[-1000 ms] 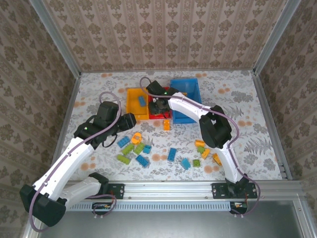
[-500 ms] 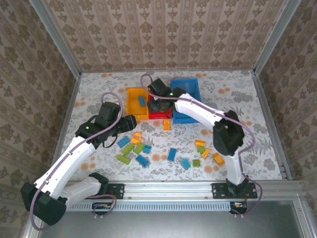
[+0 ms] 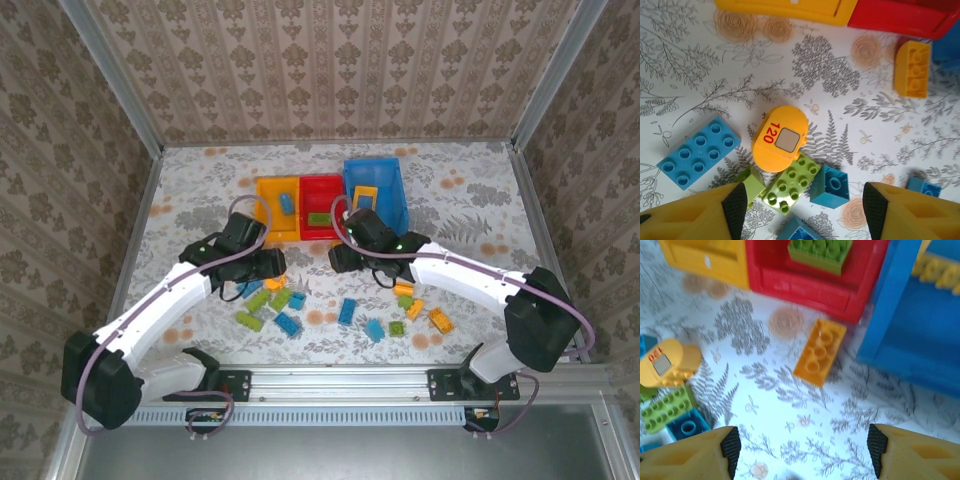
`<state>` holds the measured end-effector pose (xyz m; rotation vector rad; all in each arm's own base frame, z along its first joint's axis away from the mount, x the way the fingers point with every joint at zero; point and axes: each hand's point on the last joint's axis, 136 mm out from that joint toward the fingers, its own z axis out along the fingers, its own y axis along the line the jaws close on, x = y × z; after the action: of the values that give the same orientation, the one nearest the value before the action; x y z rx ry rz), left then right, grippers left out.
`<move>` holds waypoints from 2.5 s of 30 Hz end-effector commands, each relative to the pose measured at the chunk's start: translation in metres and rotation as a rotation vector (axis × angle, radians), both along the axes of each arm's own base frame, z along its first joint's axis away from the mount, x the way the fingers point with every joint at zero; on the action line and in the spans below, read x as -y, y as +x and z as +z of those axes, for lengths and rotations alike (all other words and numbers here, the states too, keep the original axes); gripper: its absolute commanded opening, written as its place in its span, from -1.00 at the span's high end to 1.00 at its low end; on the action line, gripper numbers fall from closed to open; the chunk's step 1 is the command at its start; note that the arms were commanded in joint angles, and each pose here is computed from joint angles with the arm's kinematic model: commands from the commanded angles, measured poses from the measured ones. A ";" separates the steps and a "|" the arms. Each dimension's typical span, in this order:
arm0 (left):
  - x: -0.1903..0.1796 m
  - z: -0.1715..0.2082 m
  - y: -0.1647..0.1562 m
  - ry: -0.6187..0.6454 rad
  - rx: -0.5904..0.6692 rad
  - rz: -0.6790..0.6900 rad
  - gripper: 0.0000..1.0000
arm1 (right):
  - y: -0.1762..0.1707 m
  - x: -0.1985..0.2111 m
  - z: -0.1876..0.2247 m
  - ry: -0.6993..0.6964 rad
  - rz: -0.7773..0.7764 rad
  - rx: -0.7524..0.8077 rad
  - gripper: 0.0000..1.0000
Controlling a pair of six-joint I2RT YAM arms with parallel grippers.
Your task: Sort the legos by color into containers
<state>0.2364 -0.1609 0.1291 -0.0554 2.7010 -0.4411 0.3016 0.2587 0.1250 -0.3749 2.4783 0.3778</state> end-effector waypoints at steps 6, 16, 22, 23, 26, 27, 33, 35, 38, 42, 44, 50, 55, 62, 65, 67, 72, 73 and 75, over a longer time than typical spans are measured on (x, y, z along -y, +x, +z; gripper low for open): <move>0.003 -0.011 -0.009 -0.008 -0.006 -0.033 -0.34 | 0.008 -0.010 -0.049 -0.002 -0.200 -0.097 -0.64; -0.003 -0.003 -0.018 -0.024 0.031 -0.038 -0.34 | 0.037 -0.022 -0.084 -0.005 -0.332 -0.103 -0.58; -0.006 -0.001 -0.023 -0.031 0.037 -0.037 -0.34 | 0.047 -0.026 -0.101 -0.029 -0.363 -0.102 -0.47; -0.007 -0.002 -0.024 -0.031 0.035 -0.035 -0.34 | 0.049 -0.026 -0.102 -0.034 -0.371 -0.097 -0.44; -0.007 0.000 -0.026 -0.034 0.037 -0.040 -0.34 | 0.056 -0.027 -0.105 -0.049 -0.376 -0.082 -0.38; -0.008 0.000 -0.027 -0.035 0.036 -0.040 -0.34 | 0.057 -0.028 -0.106 -0.052 -0.375 -0.081 -0.34; -0.010 0.002 -0.029 -0.037 0.041 -0.037 -0.34 | 0.055 -0.035 -0.110 -0.039 -0.358 -0.112 0.22; -0.010 0.002 -0.028 -0.037 0.044 -0.033 -0.33 | 0.052 -0.034 -0.103 -0.030 -0.358 -0.117 0.31; -0.011 0.003 -0.027 -0.036 0.049 -0.029 -0.33 | 0.044 -0.031 -0.087 -0.010 -0.350 -0.121 0.45; -0.007 0.011 -0.022 -0.048 0.069 -0.031 -0.33 | 0.030 -0.025 -0.042 0.044 -0.313 -0.099 0.51; -0.003 0.016 -0.018 -0.060 0.078 -0.038 -0.33 | 0.027 -0.011 -0.018 0.039 -0.313 -0.059 0.55; 0.016 0.035 0.004 -0.091 0.128 -0.064 -0.33 | 0.050 0.042 0.008 0.024 -0.363 -0.055 0.59; 0.037 0.047 0.022 -0.105 0.162 -0.095 -0.33 | 0.083 0.058 -0.010 0.025 -0.371 -0.128 0.58; 0.046 0.047 0.030 -0.077 0.167 -0.100 -0.33 | 0.114 0.063 -0.041 -0.009 -0.369 -0.226 0.42; 0.039 0.040 0.029 -0.043 0.146 -0.072 -0.33 | 0.117 0.063 -0.043 -0.009 -0.366 -0.228 0.13; 0.033 0.034 0.026 -0.017 0.124 -0.054 -0.33 | 0.112 0.065 -0.040 -0.019 -0.364 -0.237 -0.01; 0.019 0.019 0.016 0.041 0.061 -0.024 -0.34 | 0.103 0.073 -0.018 -0.016 -0.365 -0.178 -0.18; 0.012 0.015 0.012 0.071 0.039 -0.005 -0.34 | 0.100 0.074 -0.011 -0.013 -0.358 -0.161 -0.19; -0.008 0.005 0.002 0.136 -0.010 0.054 -0.35 | 0.096 0.071 0.004 0.000 -0.330 -0.107 -0.20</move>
<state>0.2530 -0.1810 0.1479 0.0029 2.6411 -0.4073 0.4046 0.1885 0.0926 0.1193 2.6702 0.2555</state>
